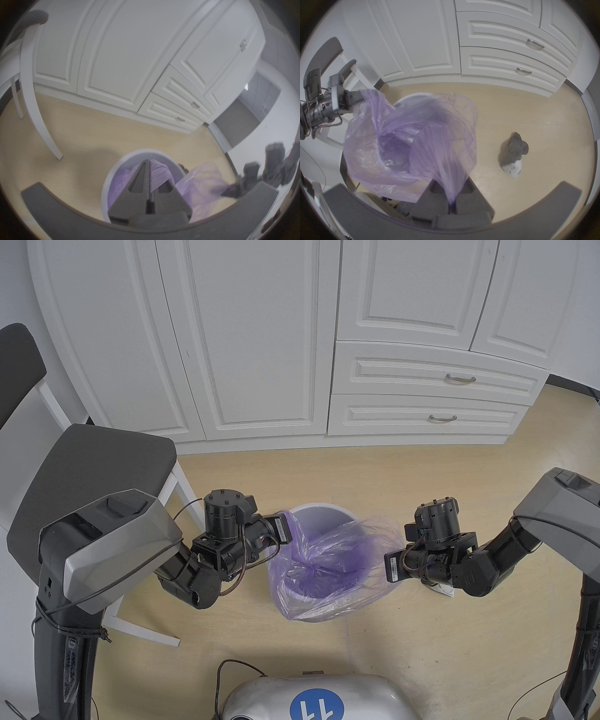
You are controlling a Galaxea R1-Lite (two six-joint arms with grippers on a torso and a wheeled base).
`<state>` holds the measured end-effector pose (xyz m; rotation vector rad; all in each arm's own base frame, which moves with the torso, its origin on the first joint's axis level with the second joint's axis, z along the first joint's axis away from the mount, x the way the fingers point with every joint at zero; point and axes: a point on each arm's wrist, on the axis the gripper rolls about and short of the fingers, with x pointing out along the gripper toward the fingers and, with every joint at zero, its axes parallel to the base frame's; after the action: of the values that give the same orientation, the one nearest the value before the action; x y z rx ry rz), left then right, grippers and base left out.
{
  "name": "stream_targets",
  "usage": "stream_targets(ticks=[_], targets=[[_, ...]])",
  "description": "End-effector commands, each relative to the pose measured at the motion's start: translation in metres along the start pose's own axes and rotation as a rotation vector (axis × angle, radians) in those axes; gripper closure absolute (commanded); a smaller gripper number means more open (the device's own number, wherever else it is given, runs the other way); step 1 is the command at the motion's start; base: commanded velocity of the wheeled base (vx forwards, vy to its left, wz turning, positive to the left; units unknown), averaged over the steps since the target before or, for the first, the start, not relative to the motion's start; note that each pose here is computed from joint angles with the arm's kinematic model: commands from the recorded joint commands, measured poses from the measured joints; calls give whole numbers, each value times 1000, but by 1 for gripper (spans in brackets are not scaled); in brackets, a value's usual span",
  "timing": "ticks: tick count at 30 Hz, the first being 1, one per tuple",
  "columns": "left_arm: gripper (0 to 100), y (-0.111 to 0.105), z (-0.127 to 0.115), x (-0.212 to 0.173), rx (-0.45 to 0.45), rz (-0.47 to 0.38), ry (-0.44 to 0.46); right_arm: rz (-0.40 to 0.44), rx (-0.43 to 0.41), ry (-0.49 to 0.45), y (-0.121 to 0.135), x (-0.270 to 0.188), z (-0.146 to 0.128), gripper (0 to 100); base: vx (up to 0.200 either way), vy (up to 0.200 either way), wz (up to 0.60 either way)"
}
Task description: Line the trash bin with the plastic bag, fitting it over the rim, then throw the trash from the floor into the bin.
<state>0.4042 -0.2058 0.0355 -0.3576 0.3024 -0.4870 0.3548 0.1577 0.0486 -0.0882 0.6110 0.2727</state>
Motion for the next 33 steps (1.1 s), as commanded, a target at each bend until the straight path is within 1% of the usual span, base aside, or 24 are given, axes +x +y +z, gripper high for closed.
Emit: stream_targets(ticks=[1,3,5,7,9,12,15,18,22,23,26,28,29,30,33], targets=[[100,4,20,3,-46,-4,-86,-28,36,34,-10,25,-19,100,0,0,0],[100,4,22,2,-46,-4,-86,-32,39,28,-13,24,-17,100,0,0,0],[100,7,19,1,-45,1,-70,-40,39,27,-17,21,-16,100,0,0,0],[100,10,9,2,-38,13,-23,-41,37,34,-17,21,-18,100,0,0,0],[100,14,1,2,-22,34,51,-37,30,53,-15,23,-22,100,0,0,0],[100,18,-3,3,1,70,118,-37,10,77,-13,27,-29,100,0,0,0],[100,28,-1,6,18,92,104,-41,-3,85,-16,29,-31,100,0,0,0],[100,35,-1,10,12,105,91,-49,-12,93,-19,31,-34,100,0,0,0],[100,34,2,9,9,99,75,-77,-14,106,-22,31,-38,100,0,0,0],[100,33,2,9,10,96,73,-77,-16,109,-22,30,-39,0,0,0,0],[100,29,5,7,13,83,57,-76,-50,109,-23,25,-39,0,0,0,0],[100,22,12,0,16,73,47,-65,-100,96,-28,8,-34,0,0,0,0],[100,20,14,-1,17,70,43,-62,-108,95,-28,4,-34,0,0,0,0],[100,15,19,-5,17,61,38,-47,-135,81,-30,-9,-30,0,0,0,0],[100,1,27,-15,23,36,29,34,-176,17,-32,-37,-24,0,0,0,0]])
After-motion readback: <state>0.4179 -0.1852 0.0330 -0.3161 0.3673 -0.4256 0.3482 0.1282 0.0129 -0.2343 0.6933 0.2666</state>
